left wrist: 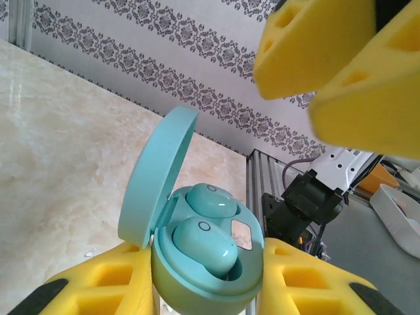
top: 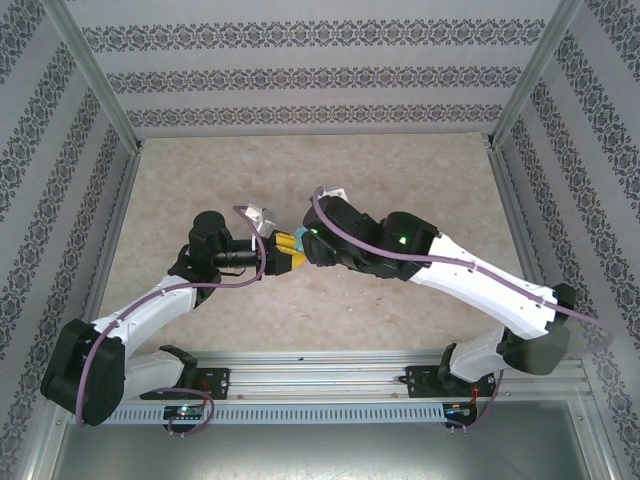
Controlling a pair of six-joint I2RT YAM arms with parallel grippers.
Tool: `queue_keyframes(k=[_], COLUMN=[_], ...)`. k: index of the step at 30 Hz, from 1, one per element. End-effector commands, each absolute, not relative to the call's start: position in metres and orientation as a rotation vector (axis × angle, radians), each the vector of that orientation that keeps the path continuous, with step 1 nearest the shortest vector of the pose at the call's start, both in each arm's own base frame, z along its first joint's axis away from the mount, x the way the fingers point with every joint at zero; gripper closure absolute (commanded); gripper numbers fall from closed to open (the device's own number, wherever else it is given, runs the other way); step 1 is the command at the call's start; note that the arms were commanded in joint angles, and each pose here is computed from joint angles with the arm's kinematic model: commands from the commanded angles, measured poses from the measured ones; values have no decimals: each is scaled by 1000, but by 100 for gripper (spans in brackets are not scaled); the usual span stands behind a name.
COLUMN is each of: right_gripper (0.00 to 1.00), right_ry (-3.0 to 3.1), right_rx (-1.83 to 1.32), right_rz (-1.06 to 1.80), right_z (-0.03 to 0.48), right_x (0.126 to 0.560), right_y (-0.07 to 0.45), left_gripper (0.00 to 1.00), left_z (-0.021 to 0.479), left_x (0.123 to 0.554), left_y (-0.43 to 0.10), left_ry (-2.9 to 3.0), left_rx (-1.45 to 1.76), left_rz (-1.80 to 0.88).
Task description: Insert the wireless bluetooth earbuds into the charging case
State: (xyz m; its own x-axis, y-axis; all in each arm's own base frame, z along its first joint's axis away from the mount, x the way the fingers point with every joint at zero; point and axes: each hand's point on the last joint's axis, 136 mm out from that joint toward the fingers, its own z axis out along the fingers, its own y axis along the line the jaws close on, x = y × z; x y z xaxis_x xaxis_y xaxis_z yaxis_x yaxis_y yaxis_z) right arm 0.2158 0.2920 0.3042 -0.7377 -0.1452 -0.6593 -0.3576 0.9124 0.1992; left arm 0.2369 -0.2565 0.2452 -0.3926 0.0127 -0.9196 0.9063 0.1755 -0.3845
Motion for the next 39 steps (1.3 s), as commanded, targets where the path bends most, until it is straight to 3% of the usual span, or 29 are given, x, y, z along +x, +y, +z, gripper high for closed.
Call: queue_keyframes(k=[1, 9, 17, 39], right_gripper=[56, 56, 52, 40], right_ry=[2360, 2326, 2416, 2400], right_rx=[-254, -34, -46, 179], right_rz=[550, 810, 949, 1339], right_z=[319, 321, 303, 271], right_x=[215, 233, 251, 230], right_y=[279, 256, 289, 307], left_gripper=[93, 94, 93, 92], left_z=[274, 278, 285, 297], left_x=[229, 222, 215, 232], left_y=[-261, -264, -262, -263], left_ry=[1498, 1471, 1454, 1458], left_rx=[957, 971, 980, 865], left_rz=[-1325, -1332, -1326, -1331])
